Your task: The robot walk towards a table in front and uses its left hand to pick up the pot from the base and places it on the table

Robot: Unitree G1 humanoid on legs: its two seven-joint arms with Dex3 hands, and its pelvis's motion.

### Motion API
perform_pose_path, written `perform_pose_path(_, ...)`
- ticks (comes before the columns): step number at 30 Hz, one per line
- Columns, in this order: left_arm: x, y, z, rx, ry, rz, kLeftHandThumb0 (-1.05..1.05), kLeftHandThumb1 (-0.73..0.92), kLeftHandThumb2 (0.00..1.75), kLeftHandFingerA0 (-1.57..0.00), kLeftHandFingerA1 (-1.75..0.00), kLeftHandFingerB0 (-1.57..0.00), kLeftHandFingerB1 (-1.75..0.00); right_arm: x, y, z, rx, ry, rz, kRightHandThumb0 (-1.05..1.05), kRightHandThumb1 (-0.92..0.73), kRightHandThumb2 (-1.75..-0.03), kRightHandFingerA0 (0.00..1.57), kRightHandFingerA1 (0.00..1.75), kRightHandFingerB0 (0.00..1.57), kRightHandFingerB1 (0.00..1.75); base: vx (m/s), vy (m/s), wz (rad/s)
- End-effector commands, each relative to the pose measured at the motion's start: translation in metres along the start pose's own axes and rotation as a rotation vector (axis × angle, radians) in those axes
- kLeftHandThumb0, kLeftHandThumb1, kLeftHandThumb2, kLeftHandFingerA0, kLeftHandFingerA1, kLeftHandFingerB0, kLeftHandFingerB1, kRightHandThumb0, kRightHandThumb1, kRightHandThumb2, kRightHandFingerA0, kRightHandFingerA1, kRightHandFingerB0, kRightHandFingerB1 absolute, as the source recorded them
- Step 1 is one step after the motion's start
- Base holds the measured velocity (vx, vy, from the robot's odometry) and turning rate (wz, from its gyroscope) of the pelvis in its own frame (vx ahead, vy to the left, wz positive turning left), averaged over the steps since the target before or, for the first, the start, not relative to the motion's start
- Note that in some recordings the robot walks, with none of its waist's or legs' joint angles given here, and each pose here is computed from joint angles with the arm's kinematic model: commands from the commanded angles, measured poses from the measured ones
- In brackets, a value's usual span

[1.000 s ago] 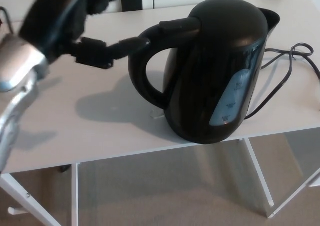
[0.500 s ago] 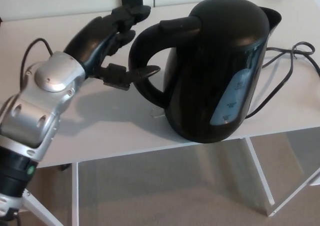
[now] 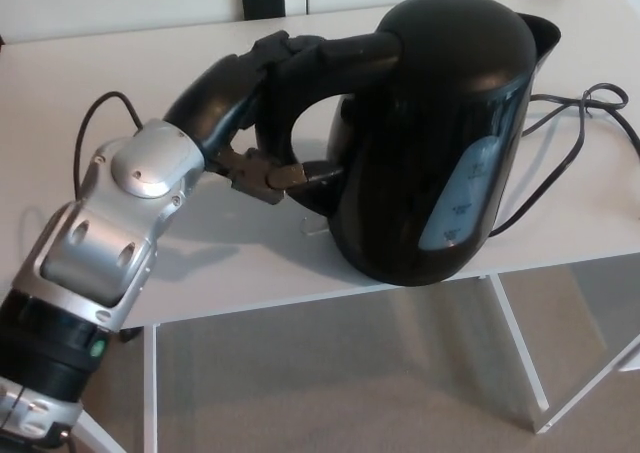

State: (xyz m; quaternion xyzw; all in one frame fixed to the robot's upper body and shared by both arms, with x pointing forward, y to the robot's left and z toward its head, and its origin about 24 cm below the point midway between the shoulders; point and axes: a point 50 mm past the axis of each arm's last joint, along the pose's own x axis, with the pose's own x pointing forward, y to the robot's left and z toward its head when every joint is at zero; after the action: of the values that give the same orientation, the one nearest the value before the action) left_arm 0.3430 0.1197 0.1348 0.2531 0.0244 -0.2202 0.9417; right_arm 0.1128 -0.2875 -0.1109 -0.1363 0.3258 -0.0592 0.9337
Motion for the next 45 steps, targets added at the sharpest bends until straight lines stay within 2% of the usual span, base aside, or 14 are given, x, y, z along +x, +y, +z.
perform_pose_path(1, 0.000, -0.001, -0.005, 0.003, 0.030, 0.006, -0.69, 0.42, 0.75, -0.21, -0.44, -0.06, -0.29, 0.001, -0.003, 0.003, -0.029, -0.006, -0.015, -0.49, -0.57, -0.59, 0.89, 0.55, 0.51, 0.37, 0.00, 0.000, 0.00)
perform_pose_path(6, 0.001, -0.005, -0.008, -0.040, 0.006, 0.035, -0.62, 0.44, 0.73, -0.29, -0.45, -0.16, -0.38, 0.002, 0.000, 0.006, -0.032, -0.016, -0.011, -0.49, -0.57, -0.58, 0.88, 0.54, 0.50, 0.37, 0.00, 0.000, 0.00)
perform_pose_path(7, 0.002, -0.007, -0.009, -0.044, 0.012, 0.057, -0.35, 0.72, 0.63, -0.89, -0.47, -0.35, -0.32, 0.002, 0.001, 0.006, -0.031, -0.017, -0.011, -0.49, -0.57, -0.58, 0.87, 0.54, 0.50, 0.37, 0.00, 0.000, 0.00)
perform_pose_path(9, 0.004, -0.010, -0.012, -0.045, 0.017, 0.116, -0.28, 0.86, 0.66, -0.96, -0.73, -0.55, -0.37, 0.001, 0.002, 0.005, -0.029, -0.021, -0.008, -0.55, -0.46, -0.83, 0.82, 0.65, 0.42, 0.51, 0.00, 0.000, 0.00)
perform_pose_path(11, 0.005, -0.014, -0.013, -0.060, -0.001, 0.204, -0.27, 0.83, 0.65, -0.75, -0.55, -0.77, -0.43, 0.001, 0.002, 0.006, -0.037, -0.031, -0.004, -0.52, -0.57, -0.59, 0.90, 0.54, 0.50, 0.37, 0.00, 0.000, 0.00)
perform_pose_path(14, 0.005, -0.015, -0.013, -0.083, -0.013, 0.239, -0.28, 0.82, 0.65, -0.67, -0.49, -0.85, -0.45, 0.001, 0.003, 0.008, -0.044, -0.037, -0.002, -0.51, -0.57, -0.59, 0.90, 0.54, 0.50, 0.37, 0.00, 0.000, 0.00)
perform_pose_path(16, 0.007, -0.018, -0.015, -0.166, -0.018, 0.251, -0.16, 0.86, 0.68, -0.92, -1.31, -0.77, -1.08, 0.001, 0.003, 0.008, -0.042, -0.037, -0.004, -0.50, -0.57, -0.58, 0.92, 0.54, 0.52, 0.38, 0.00, 0.000, 0.00)
perform_pose_path(20, 0.009, -0.019, -0.014, -0.248, -0.014, 0.251, -0.23, 0.82, 0.71, -0.83, -1.55, -0.71, -1.20, 0.002, 0.003, 0.009, -0.047, -0.035, -0.001, -0.52, -0.53, -0.60, 0.93, 0.56, 0.50, 0.39, 0.00, 0.000, 0.00)
perform_pose_path(27, 0.010, -0.021, -0.013, -0.322, -0.023, 0.270, -0.24, 0.82, 0.65, -0.83, -1.28, -0.71, -1.03, 0.003, 0.003, 0.011, -0.045, -0.045, -0.005, -0.50, -0.56, -0.58, 0.96, 0.56, 0.53, 0.39, 0.00, 0.000, 0.00)
perform_pose_path(30, 0.010, -0.020, -0.010, -0.596, -0.042, 0.271, -0.20, 0.82, 0.66, -1.09, -1.36, -0.75, -0.98, 0.004, 0.003, 0.012, -0.039, -0.047, -0.006, -0.50, -0.56, -0.59, 0.96, 0.56, 0.54, 0.39, 0.00, 0.000, 0.00)
perform_pose_path(32, 0.009, -0.020, -0.007, -0.684, -0.049, 0.276, -0.20, 0.82, 0.64, -1.02, -1.42, -0.73, -1.03, 0.004, 0.004, 0.012, -0.046, -0.051, -0.004, -0.51, -0.57, -0.60, 0.96, 0.56, 0.54, 0.39, 0.00, 0.000, 0.00)
perform_pose_path(33, 0.009, -0.018, -0.004, -0.757, -0.067, 0.275, -0.23, 0.81, 0.70, -0.84, -1.55, -0.71, -1.06, 0.004, 0.005, 0.012, -0.045, -0.051, -0.003, -0.56, -0.47, -0.87, 0.93, 0.69, 0.45, 0.54, 0.00, 0.000, 0.00)
perform_pose_path(35, 0.008, -0.016, 0.003, -0.865, -0.097, 0.267, -0.21, 0.80, 0.67, -0.81, -1.60, -0.69, -1.14, 0.004, 0.005, 0.012, -0.038, -0.050, -0.003, -0.52, -0.59, -0.59, 0.93, 0.52, 0.52, 0.39, 0.00, 0.000, 0.00)
perform_pose_path(45, 0.004, 0.014, 0.046, -1.059, -0.200, 0.295, -0.14, 0.73, 0.84, -0.96, -1.59, -0.71, -1.29, 0.006, 0.005, 0.015, -0.028, -0.053, 0.001, -0.53, -0.66, -0.61, 0.92, 0.50, 0.54, 0.39, 0.00, 0.000, 0.00)
